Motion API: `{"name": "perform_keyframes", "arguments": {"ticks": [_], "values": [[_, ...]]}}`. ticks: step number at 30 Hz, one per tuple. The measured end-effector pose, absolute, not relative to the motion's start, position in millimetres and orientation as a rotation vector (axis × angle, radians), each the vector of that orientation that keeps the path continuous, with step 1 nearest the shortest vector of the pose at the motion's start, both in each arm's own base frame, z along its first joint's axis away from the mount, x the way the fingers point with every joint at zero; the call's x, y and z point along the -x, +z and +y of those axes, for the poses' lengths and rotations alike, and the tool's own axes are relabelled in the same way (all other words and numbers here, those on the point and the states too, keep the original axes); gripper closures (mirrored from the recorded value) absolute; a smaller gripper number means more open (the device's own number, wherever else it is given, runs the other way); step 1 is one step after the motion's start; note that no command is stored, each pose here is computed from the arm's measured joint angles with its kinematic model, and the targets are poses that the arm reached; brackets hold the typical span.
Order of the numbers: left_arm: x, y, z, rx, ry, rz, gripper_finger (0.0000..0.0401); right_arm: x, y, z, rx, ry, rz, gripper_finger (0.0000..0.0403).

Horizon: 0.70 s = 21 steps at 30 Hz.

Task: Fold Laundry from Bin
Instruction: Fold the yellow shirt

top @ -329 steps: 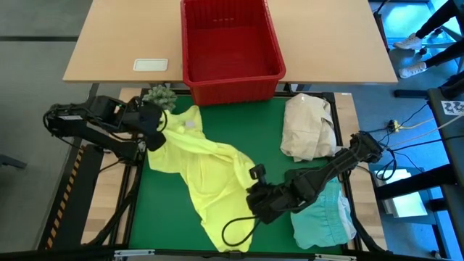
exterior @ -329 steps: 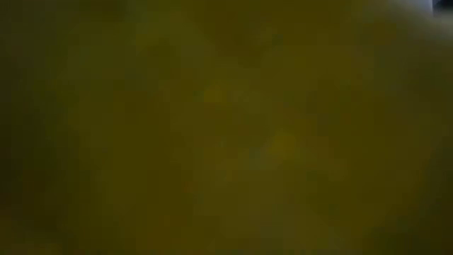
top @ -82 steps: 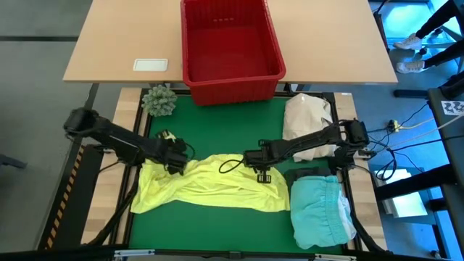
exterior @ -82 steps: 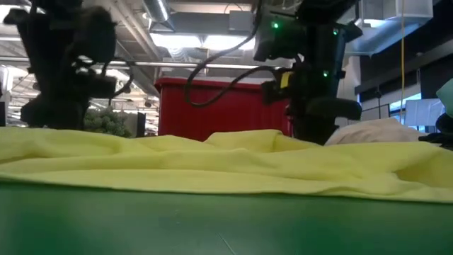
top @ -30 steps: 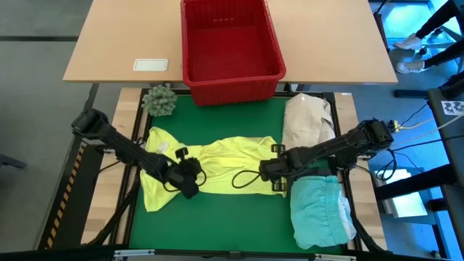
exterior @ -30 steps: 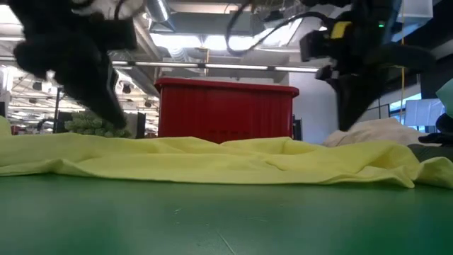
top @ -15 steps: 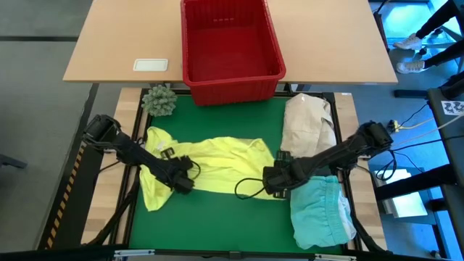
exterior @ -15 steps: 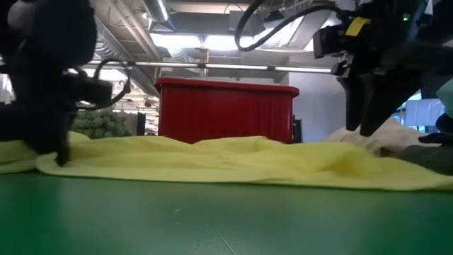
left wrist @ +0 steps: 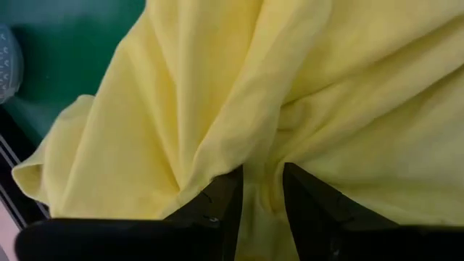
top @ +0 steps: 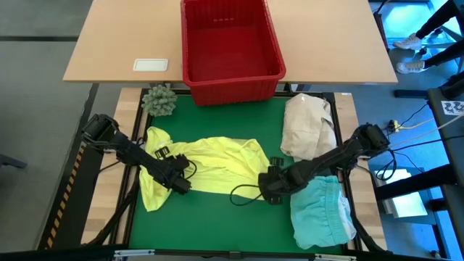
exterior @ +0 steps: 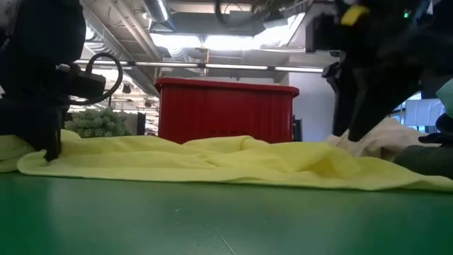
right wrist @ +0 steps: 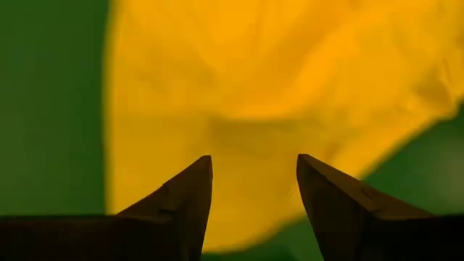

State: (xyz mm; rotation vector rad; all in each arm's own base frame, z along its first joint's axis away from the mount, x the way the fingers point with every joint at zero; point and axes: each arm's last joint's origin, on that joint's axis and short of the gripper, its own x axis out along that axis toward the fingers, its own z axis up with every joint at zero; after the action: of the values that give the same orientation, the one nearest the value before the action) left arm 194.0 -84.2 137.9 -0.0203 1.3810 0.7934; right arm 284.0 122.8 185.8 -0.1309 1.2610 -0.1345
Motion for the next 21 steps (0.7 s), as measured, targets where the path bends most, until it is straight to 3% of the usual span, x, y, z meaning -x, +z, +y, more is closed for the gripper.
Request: {"name": "perform_keyframes", "arguments": {"ticks": [7,15,21], "values": [[-194.6,137.7,-84.4,0.04,0.807,1.365,0.0305,-288.5,186.3,141.4,0.116,-0.154,1.121,0.0203],[-193.6,136.9,-87.9,0.058,0.763,1.409,0.0305,-277.4,174.6,115.7,0.267,-0.324,1.311,0.0203],[-193.4,136.6,-91.5,0.057,0.742,1.399,0.0305,-287.0,166.1,98.2,0.248,-0.285,1.296,0.0203]]}}
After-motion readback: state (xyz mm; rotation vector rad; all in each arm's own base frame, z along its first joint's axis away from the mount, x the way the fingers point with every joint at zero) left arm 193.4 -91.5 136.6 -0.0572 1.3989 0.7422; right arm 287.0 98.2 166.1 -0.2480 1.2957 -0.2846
